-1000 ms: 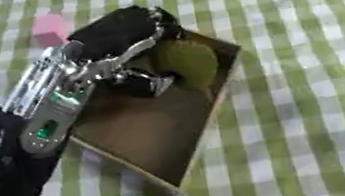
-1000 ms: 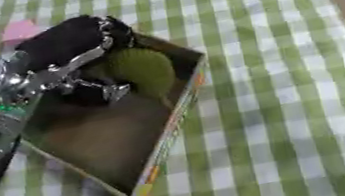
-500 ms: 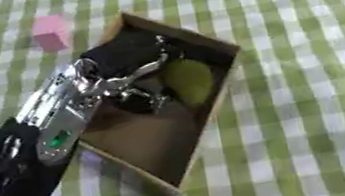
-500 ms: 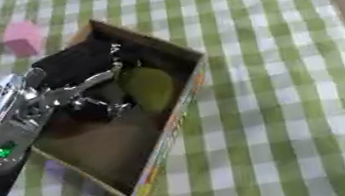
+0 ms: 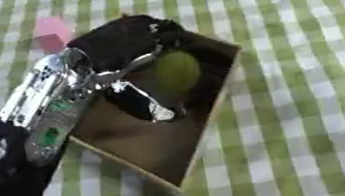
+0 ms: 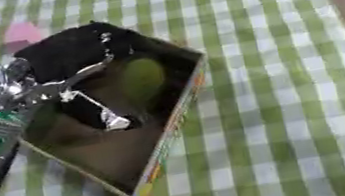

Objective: Pick up objects on the table and place them in the box.

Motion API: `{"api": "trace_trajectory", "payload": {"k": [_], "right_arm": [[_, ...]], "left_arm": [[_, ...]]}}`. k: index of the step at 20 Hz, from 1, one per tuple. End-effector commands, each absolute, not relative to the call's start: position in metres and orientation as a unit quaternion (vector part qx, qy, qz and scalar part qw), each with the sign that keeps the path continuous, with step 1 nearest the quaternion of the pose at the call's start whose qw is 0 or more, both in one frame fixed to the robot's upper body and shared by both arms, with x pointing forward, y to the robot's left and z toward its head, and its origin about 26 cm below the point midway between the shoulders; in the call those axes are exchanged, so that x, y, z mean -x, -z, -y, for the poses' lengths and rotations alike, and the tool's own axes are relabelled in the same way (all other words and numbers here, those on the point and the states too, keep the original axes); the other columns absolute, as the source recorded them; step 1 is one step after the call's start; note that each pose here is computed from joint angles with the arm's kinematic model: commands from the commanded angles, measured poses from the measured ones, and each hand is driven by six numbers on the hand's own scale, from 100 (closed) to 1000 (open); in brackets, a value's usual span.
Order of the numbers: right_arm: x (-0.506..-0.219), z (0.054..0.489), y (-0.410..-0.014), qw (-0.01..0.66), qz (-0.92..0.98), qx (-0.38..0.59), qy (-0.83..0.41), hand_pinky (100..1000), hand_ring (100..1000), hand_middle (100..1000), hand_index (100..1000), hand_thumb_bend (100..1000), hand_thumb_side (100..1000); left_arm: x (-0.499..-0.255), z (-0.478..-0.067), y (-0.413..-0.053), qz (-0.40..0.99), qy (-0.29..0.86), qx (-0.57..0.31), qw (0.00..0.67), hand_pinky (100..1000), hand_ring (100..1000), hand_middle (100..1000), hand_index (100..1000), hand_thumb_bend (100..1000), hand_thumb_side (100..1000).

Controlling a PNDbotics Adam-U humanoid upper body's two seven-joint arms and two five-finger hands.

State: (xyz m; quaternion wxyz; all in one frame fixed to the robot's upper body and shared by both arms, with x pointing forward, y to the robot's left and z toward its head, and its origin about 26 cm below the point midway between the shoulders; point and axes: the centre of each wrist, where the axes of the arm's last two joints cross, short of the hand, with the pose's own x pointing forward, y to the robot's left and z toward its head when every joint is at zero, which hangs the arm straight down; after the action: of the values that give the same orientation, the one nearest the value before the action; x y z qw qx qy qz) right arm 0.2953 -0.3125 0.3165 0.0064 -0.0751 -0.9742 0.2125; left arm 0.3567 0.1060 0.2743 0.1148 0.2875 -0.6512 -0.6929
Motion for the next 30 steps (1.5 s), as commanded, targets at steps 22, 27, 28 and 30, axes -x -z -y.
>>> {"api": "trace_trajectory", "payload": {"k": [22,27,28,30], "right_arm": [[-0.288,0.326,-0.316,0.010,0.970,0.115,-0.213,896,555,542,832,100,439],[-0.287,0.328,-0.314,0.012,0.970,0.121,-0.212,895,549,541,832,100,435],[-0.287,0.328,-0.314,0.012,0.970,0.121,-0.212,895,548,541,832,100,433],[-0.287,0.328,-0.314,0.010,0.969,0.122,-0.213,894,542,541,832,100,428]], "left_arm": [[-0.346,-0.268,-0.361,0.666,0.589,-0.342,0.305,909,898,851,908,380,469],[-0.363,-0.286,-0.355,0.631,0.605,-0.359,0.326,913,902,856,915,436,463],[-0.366,-0.288,-0.354,0.624,0.610,-0.361,0.329,911,900,853,916,452,479],[-0.373,-0.293,-0.352,0.612,0.617,-0.365,0.335,910,897,849,919,488,505]]}}
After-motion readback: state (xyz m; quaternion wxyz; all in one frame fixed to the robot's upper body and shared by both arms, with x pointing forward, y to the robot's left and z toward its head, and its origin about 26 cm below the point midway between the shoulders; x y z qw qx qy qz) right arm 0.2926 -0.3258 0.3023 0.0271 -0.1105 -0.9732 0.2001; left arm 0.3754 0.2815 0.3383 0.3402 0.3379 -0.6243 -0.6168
